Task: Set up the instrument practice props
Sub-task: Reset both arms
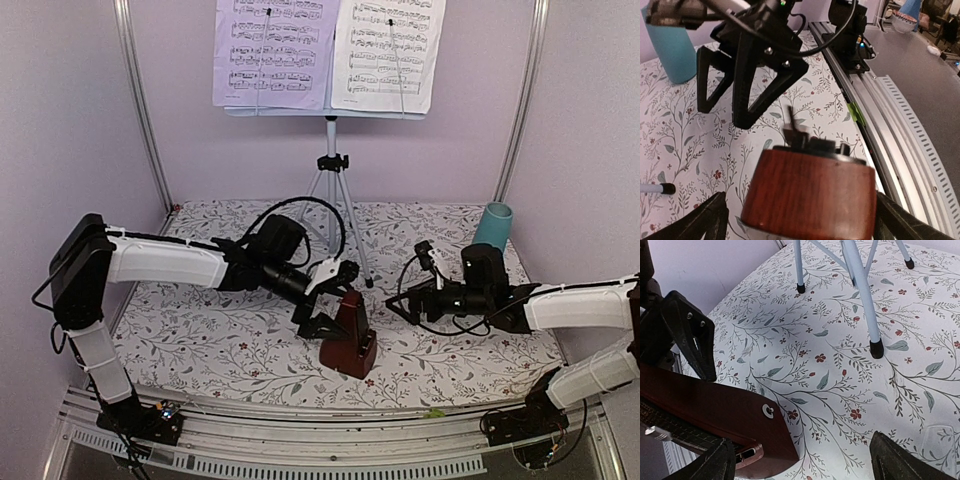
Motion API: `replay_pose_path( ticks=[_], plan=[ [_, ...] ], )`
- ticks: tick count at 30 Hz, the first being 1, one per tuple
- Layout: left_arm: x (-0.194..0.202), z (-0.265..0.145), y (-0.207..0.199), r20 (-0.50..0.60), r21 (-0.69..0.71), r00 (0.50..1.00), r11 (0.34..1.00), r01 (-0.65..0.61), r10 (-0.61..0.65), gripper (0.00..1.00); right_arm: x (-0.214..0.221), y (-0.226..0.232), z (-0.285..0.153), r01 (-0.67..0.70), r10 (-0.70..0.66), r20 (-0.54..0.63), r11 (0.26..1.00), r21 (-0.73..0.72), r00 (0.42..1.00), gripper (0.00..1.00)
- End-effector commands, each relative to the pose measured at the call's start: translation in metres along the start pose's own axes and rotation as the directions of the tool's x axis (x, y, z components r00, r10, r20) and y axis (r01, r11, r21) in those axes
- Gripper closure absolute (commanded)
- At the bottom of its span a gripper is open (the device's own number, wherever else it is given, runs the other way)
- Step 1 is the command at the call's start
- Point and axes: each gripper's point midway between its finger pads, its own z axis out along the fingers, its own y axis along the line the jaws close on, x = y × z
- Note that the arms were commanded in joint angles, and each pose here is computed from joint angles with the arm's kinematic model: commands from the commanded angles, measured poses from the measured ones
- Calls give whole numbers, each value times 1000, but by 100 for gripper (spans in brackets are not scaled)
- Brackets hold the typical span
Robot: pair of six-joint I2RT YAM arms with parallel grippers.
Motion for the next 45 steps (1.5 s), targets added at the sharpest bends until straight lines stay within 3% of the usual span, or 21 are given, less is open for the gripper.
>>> replay_pose_path(
  ticks=[1,14,20,24,31,34,38,42,45],
  plan=[
    [-14,-11,4,39,-59,999,998,18,-16,1,-18,-3,-11,14,-17,43,999,52,999,1],
    [-47,-59,-1,185,-147,983,989,30,-2,1,-55,-18,-50,-5,-36,169,971,238,985,1],
    [-61,-97,-5,294,-245,956,967,76,-1,1,-76,-28,-77,-39,-57,263,938,345,963,1],
    [-67,-125,1,363,-367,932,918,154,-11,1,-82,-35,-92,-79,-55,318,915,395,947,1],
    [-38,-180,25,469,-561,877,733,385,-102,1,-71,-54,-116,-126,-51,346,873,471,937,1],
    [-11,-208,42,481,-668,866,584,462,-134,1,-70,-67,-124,-133,-68,349,844,520,934,1],
    [19,-245,48,524,-737,845,439,514,-109,1,-72,-84,-134,-114,-135,377,815,568,916,1],
    [60,-292,57,601,-764,792,210,609,-109,1,-60,-117,-149,-115,-194,390,758,642,900,1],
    [82,-317,58,623,-769,777,111,629,-90,1,-56,-139,-167,-154,-216,437,728,668,873,1]
  ],
)
